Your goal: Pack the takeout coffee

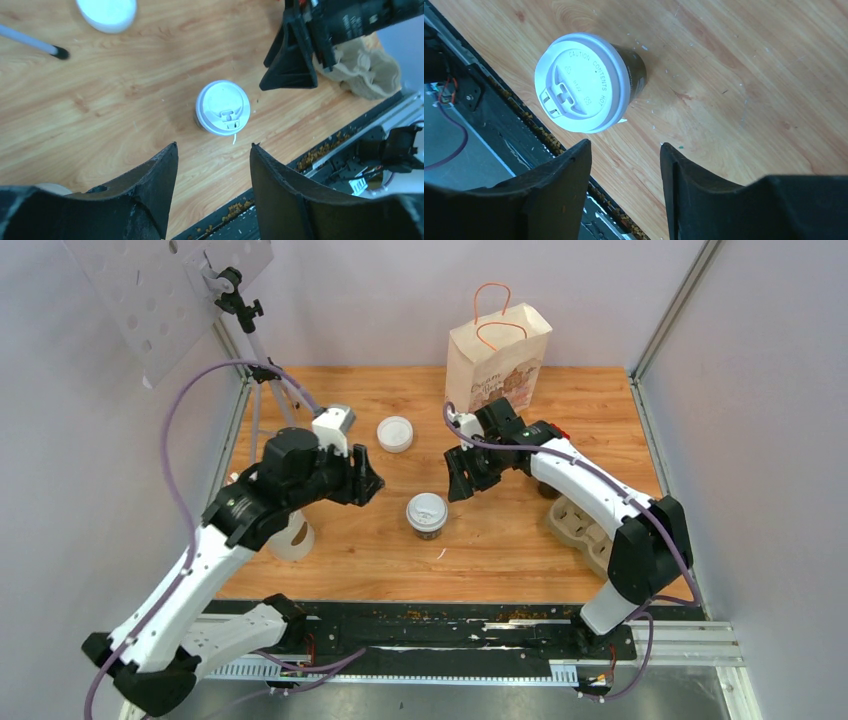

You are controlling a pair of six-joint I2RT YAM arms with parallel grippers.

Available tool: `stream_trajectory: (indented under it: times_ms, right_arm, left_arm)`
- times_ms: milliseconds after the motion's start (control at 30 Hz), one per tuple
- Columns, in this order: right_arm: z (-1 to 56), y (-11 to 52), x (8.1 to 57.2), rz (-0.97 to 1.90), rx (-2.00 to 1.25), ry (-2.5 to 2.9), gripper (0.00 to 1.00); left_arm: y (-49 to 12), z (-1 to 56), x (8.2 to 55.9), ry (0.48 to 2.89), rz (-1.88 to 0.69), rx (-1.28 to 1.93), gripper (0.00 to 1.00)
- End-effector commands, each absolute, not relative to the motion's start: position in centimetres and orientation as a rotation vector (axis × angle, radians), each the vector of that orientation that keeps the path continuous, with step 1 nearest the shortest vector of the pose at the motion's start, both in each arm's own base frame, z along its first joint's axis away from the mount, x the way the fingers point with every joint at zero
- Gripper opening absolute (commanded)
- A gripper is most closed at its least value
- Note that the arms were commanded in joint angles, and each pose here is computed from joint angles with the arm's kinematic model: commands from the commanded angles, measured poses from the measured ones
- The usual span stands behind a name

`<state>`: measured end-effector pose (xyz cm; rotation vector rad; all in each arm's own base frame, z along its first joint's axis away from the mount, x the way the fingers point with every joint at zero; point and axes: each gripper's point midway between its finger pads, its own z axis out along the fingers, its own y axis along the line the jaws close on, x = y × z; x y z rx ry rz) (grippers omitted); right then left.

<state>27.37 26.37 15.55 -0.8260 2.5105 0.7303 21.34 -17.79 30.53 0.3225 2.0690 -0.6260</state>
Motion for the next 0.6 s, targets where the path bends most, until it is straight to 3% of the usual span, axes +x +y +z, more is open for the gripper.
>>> stream_trajectory:
  times_ms: [0, 200, 567]
  right_arm:
    - [17.0, 28.0, 28.3, 0.915, -0.812, 2.396, 0.52]
    - [15.6, 28.5, 29.1, 0.97, -0.798, 2.404, 0.49]
    - [13.5, 29.6, 29.4, 1.042, -0.833, 2.443, 0.38]
  left_arm:
    - [-21.0, 27.8, 22.2, 2.139, -0.753, 0.325, 0.61]
    - [-22.5, 22.9, 24.0, 2.219, -0.757, 0.275, 0.6]
    - [-24.8, 17.0, 25.2, 2.281, -0.811, 0.28, 0.48]
